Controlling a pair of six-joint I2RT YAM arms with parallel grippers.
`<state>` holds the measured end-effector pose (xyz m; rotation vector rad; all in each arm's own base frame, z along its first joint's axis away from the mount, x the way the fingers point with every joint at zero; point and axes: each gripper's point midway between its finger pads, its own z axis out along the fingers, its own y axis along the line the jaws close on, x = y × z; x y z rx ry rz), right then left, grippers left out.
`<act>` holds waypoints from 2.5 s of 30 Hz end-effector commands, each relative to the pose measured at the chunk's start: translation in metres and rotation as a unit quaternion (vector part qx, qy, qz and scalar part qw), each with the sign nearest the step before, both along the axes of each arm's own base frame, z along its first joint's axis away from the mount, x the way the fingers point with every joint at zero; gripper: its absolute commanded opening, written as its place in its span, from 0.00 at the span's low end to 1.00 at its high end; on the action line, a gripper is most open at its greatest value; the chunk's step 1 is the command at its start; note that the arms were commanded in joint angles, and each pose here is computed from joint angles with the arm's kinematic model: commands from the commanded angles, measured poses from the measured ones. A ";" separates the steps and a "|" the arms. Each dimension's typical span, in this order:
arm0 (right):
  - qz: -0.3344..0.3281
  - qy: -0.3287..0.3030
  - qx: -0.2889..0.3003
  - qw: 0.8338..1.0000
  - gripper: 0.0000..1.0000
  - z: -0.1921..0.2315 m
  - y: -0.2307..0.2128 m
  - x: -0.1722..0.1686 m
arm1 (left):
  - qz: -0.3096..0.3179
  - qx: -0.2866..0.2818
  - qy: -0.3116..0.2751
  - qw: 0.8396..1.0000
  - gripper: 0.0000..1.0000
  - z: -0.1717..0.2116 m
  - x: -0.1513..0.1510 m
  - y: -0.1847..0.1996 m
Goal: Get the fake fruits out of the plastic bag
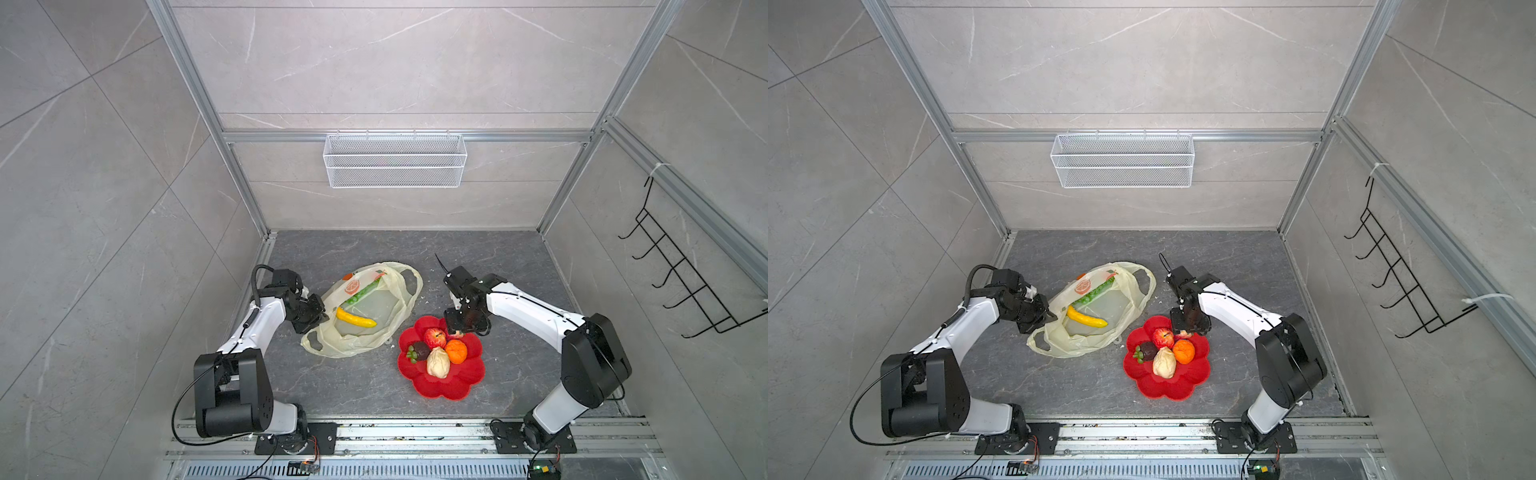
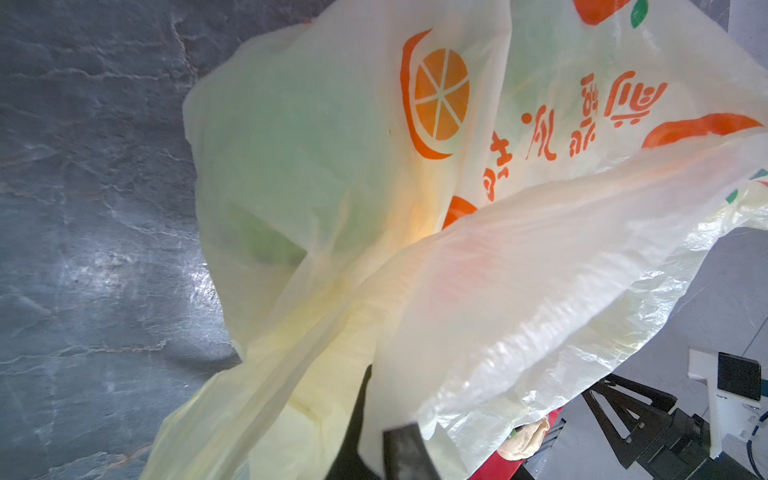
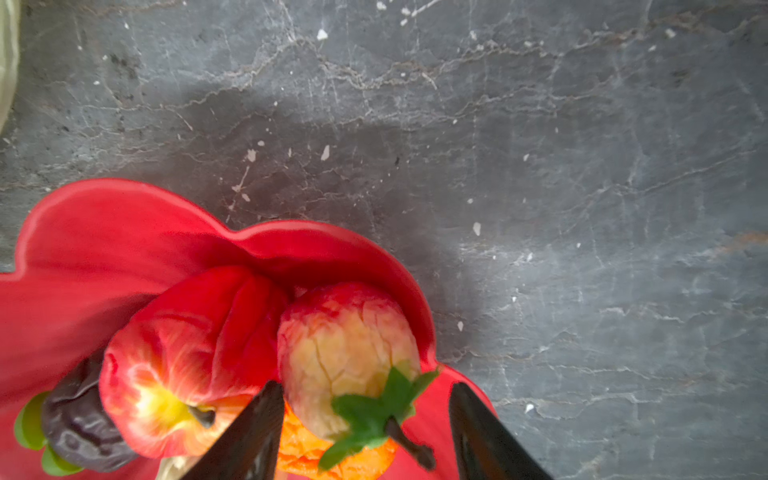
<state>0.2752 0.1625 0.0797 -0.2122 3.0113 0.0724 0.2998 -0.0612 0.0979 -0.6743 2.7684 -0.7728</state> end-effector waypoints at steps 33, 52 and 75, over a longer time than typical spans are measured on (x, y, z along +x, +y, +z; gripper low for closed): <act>0.148 -0.221 0.224 0.938 0.57 0.078 0.251 0.031 | -0.029 0.255 -0.092 0.962 0.61 0.058 -0.013 0.022; 0.073 -0.244 0.282 0.925 0.67 0.072 0.245 0.032 | -0.088 0.391 0.075 0.913 0.72 0.001 0.001 0.010; 0.089 -0.137 0.388 0.907 0.60 0.018 0.376 0.036 | 0.084 0.265 -0.069 0.958 0.00 0.028 -0.012 0.029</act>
